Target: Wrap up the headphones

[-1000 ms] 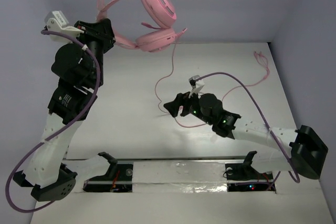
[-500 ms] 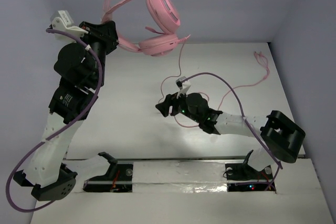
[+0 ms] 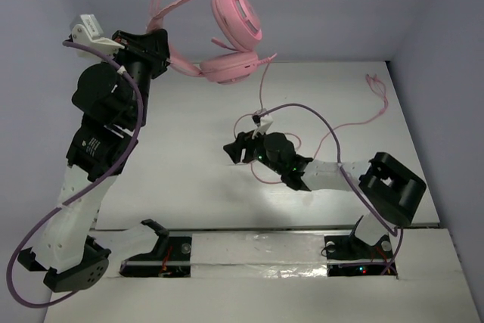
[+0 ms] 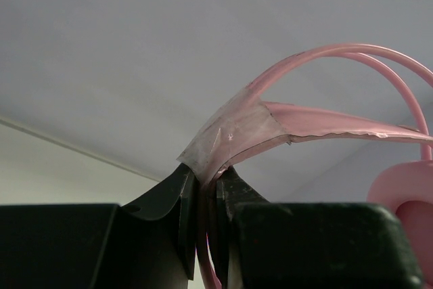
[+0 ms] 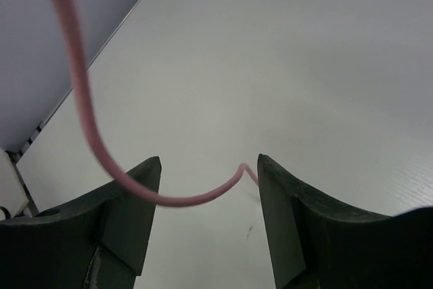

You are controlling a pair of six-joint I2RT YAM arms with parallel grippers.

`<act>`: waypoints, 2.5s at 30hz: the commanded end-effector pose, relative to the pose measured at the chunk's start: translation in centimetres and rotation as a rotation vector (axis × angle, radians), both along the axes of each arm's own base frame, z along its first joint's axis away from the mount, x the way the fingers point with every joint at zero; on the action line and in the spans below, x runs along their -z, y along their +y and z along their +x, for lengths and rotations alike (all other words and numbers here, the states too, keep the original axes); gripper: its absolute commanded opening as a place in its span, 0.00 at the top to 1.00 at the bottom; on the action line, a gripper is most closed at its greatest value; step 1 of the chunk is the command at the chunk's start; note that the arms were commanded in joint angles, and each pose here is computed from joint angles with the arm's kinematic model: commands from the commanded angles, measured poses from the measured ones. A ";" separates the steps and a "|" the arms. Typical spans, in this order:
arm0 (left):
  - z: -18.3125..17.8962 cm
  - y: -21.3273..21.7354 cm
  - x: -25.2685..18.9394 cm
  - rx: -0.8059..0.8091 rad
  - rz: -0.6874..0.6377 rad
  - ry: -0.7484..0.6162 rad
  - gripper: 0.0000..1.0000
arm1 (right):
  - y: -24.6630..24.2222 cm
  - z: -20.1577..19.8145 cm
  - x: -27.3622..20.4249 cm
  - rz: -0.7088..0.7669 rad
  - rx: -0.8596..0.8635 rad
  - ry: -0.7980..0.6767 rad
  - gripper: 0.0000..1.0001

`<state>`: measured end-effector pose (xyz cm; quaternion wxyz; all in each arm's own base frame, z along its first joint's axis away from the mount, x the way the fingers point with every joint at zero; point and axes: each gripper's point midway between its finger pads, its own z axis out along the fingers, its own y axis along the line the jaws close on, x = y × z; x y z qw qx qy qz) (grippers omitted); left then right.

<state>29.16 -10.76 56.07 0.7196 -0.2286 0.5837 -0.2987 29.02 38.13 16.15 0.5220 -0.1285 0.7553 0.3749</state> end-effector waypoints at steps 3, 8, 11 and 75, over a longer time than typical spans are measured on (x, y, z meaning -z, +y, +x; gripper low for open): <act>-4.0 2.6 -6.7 0.015 -0.188 -0.192 1.00 | 1.5 2.4 -4.0 0.141 0.005 -0.110 0.46; -3.4 2.7 -5.3 -0.006 -0.224 -0.178 1.00 | 4.5 0.8 -2.0 0.211 -0.154 -0.063 0.60; -2.4 2.2 -3.8 -0.010 -0.244 -0.159 1.00 | 5.1 0.0 -2.5 0.284 -0.201 -0.054 0.75; -1.7 -11.7 28.5 0.526 0.640 0.304 1.00 | -17.0 1.8 -16.6 -0.511 0.355 -0.039 1.00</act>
